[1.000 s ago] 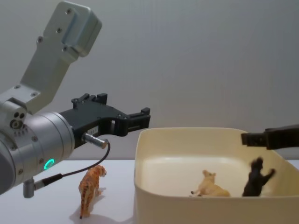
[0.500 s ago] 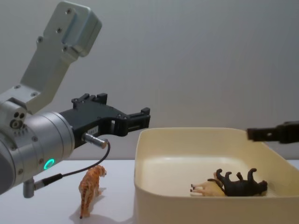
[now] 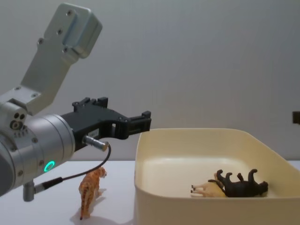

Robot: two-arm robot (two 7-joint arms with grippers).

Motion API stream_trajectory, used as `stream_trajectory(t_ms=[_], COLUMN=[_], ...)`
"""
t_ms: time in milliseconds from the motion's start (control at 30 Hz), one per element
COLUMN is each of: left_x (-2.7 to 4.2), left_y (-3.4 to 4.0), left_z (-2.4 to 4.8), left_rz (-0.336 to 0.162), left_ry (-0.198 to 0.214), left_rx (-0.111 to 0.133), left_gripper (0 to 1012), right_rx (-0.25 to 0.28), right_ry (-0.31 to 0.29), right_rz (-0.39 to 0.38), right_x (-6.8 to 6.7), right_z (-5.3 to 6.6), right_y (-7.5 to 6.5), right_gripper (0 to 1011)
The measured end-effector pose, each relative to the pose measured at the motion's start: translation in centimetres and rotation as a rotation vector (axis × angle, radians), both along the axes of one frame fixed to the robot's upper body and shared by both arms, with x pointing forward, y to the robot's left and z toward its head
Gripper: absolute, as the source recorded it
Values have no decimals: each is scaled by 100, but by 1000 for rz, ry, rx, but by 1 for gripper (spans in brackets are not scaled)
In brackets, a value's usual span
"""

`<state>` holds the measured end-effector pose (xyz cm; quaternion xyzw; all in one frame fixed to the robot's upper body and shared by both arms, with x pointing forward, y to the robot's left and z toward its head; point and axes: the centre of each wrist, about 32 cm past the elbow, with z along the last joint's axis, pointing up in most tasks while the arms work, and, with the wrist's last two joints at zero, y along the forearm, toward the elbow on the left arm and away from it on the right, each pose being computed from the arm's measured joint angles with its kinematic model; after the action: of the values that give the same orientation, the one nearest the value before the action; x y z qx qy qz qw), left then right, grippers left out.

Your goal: Pick up the toy alternately with two hands and place it into the central storage box.

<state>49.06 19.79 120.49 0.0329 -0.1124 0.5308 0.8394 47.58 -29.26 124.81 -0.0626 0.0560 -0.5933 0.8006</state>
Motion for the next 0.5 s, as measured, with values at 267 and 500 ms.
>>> stream_trajectory(t_ms=[267,500], left_x=[-55,-105], left_y=[-7,9], left_z=[19,26], left_rz=[18,58], left_ry=[76,148], left_rx=[-30,-58], left_gripper=[1001,1001], right_rx=[13,19], right_ry=[-9,-14], right_rz=[-22,-34], right_x=[-51,-77], right_z=[26,42], right_y=[-85,-129], right_gripper=[1001,1001])
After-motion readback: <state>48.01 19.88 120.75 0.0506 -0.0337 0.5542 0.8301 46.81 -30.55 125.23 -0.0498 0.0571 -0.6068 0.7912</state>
